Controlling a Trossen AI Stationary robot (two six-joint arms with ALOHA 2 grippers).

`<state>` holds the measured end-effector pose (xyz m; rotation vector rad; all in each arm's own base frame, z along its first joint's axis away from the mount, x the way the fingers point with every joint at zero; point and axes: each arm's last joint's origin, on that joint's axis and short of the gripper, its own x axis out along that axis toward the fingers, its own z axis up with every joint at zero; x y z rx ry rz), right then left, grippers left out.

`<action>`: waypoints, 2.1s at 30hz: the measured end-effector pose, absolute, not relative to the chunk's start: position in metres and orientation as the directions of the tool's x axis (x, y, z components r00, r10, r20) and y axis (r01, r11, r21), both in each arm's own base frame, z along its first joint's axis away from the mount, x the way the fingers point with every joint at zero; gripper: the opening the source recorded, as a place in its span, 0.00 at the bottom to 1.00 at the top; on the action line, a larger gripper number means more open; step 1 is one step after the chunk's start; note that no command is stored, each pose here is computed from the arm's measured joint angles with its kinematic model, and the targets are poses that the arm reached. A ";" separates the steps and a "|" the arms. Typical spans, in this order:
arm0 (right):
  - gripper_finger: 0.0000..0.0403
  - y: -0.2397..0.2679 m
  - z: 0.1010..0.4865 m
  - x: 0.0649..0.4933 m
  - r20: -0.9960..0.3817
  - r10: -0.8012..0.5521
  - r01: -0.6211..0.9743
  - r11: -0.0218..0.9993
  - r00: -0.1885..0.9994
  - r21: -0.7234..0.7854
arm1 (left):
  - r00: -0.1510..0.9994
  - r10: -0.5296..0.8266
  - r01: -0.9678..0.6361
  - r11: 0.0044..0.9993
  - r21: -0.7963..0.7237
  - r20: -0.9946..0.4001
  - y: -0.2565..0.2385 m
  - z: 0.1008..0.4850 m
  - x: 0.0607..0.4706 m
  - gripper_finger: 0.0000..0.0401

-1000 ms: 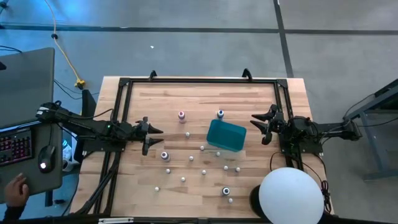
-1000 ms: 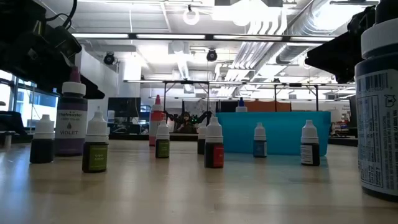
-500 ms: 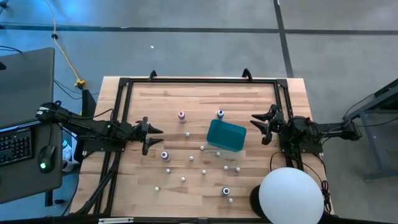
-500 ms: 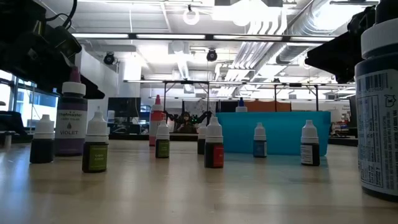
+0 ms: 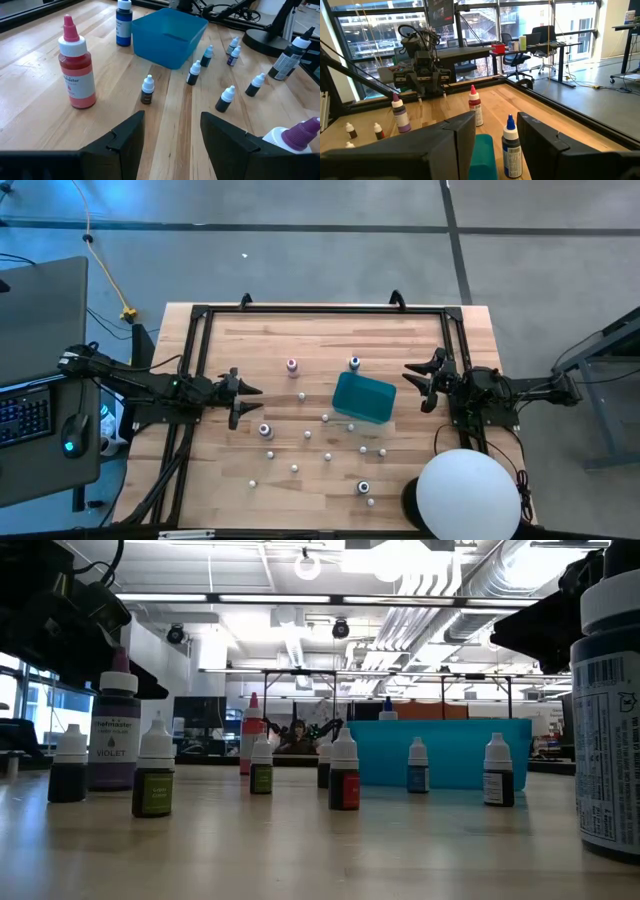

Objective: Pick & Place food coloring

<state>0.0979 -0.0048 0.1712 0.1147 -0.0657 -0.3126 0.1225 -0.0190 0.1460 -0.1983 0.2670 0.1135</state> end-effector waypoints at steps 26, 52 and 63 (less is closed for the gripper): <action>0.34 -0.005 0.171 0.098 0.047 -0.310 0.303 0.945 0.950 0.123 | 0.958 0.159 -0.202 0.965 -0.165 -0.240 -0.017 0.149 0.123 0.47; 0.34 -0.005 0.178 0.097 0.119 -0.306 0.298 0.951 0.945 0.077 | 0.924 0.365 -0.368 0.930 -0.005 -0.112 -0.012 0.173 0.126 0.47; 0.34 -0.005 0.189 0.095 0.219 -0.328 0.261 0.922 0.919 0.288 | 0.902 0.413 -0.423 0.904 -0.063 -0.125 0.007 0.183 0.136 0.40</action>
